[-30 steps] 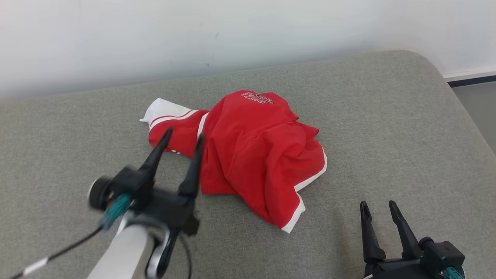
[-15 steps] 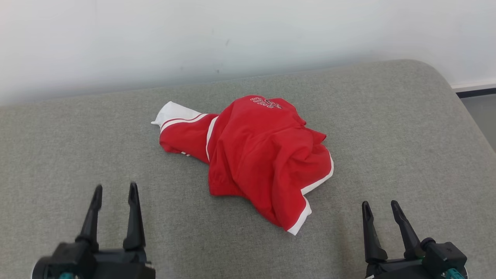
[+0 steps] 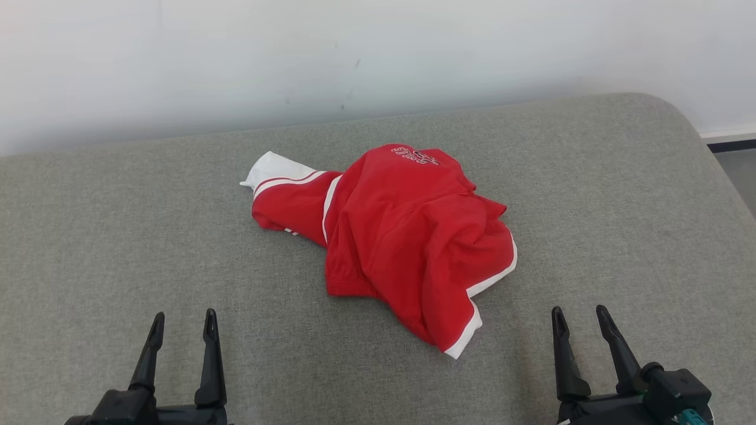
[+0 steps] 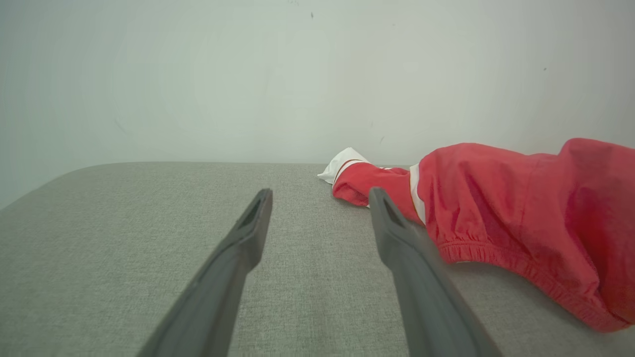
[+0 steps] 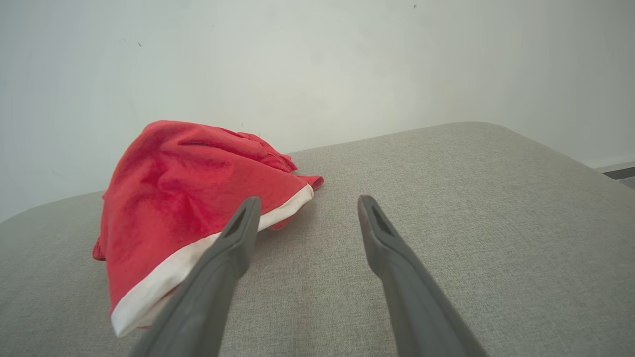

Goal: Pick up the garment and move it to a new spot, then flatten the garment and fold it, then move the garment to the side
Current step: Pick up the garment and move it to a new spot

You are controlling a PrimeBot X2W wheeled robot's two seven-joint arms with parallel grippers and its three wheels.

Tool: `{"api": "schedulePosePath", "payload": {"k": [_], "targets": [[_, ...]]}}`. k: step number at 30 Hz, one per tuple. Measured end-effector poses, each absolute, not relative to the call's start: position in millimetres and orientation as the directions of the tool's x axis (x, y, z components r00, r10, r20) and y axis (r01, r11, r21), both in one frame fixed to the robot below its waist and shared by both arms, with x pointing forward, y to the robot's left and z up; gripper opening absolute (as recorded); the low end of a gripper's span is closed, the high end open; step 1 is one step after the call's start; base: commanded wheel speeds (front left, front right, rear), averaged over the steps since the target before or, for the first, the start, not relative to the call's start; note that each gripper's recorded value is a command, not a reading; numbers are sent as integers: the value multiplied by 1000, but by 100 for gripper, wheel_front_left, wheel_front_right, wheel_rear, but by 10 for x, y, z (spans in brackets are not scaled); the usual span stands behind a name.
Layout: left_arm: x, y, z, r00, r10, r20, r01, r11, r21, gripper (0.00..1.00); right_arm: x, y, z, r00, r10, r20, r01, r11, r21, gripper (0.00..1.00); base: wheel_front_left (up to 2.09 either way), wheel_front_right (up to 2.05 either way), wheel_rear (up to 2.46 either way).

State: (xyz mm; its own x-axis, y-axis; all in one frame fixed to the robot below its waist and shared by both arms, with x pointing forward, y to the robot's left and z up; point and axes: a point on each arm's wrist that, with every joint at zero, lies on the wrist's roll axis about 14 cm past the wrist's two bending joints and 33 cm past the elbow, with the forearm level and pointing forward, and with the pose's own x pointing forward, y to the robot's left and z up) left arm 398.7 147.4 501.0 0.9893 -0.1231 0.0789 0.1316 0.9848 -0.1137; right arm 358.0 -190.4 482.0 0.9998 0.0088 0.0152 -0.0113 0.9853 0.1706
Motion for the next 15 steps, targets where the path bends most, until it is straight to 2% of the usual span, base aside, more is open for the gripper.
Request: {"api": "schedulePosePath", "payload": {"k": [6, 15], "targets": [[4005, 1393, 4937, 988, -146, 58, 152, 980, -126, 100, 3579, -1922, 4808, 1000, 3, 11, -5, 985, 170, 100, 0, 0, 0], [4348, 806, 5017, 943, -322, 83, 330, 936, -122, 100, 3619, -1973, 4822, 1000, -13, 15, 10, 985, 173, 100, 0, 0, 0]]}}
